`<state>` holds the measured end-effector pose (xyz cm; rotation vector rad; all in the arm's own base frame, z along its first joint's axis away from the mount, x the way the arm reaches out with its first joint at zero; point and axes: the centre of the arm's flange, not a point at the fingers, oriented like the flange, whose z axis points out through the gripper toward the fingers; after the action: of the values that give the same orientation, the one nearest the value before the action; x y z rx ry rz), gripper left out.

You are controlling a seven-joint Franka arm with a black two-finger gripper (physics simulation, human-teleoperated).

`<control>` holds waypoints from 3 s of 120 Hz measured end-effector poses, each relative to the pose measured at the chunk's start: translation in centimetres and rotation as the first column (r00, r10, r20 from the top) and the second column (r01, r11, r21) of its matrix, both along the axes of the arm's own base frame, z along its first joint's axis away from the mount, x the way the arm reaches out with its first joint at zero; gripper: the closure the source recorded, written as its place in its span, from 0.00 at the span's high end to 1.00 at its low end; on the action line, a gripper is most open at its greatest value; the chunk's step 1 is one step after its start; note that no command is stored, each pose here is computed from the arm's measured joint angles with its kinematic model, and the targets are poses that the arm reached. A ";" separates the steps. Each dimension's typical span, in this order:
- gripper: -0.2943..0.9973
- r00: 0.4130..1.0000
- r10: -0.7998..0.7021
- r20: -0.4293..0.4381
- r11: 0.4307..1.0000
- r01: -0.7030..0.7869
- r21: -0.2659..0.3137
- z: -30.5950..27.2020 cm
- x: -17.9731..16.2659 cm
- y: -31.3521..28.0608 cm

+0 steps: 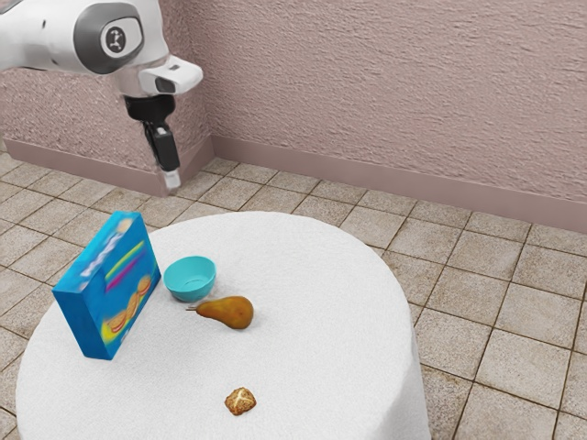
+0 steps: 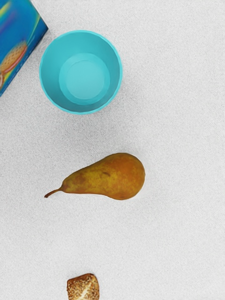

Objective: Place the pear in the bowl.

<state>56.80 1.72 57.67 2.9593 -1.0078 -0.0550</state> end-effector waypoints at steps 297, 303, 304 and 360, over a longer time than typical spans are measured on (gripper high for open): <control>0.46 0.999 -0.038 0.026 0.993 0.041 -0.110 -26.0 0.7 -1.0; 0.46 0.999 -0.016 0.040 0.994 0.020 -0.107 -25.1 0.8 0.4; 0.46 0.999 -0.012 0.042 0.994 0.016 -0.106 -25.0 0.8 0.7; 0.49 0.993 0.080 0.086 0.997 -0.078 -0.025 -23.8 4.9 9.5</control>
<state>61.68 11.21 33.87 3.0017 -0.8924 0.0851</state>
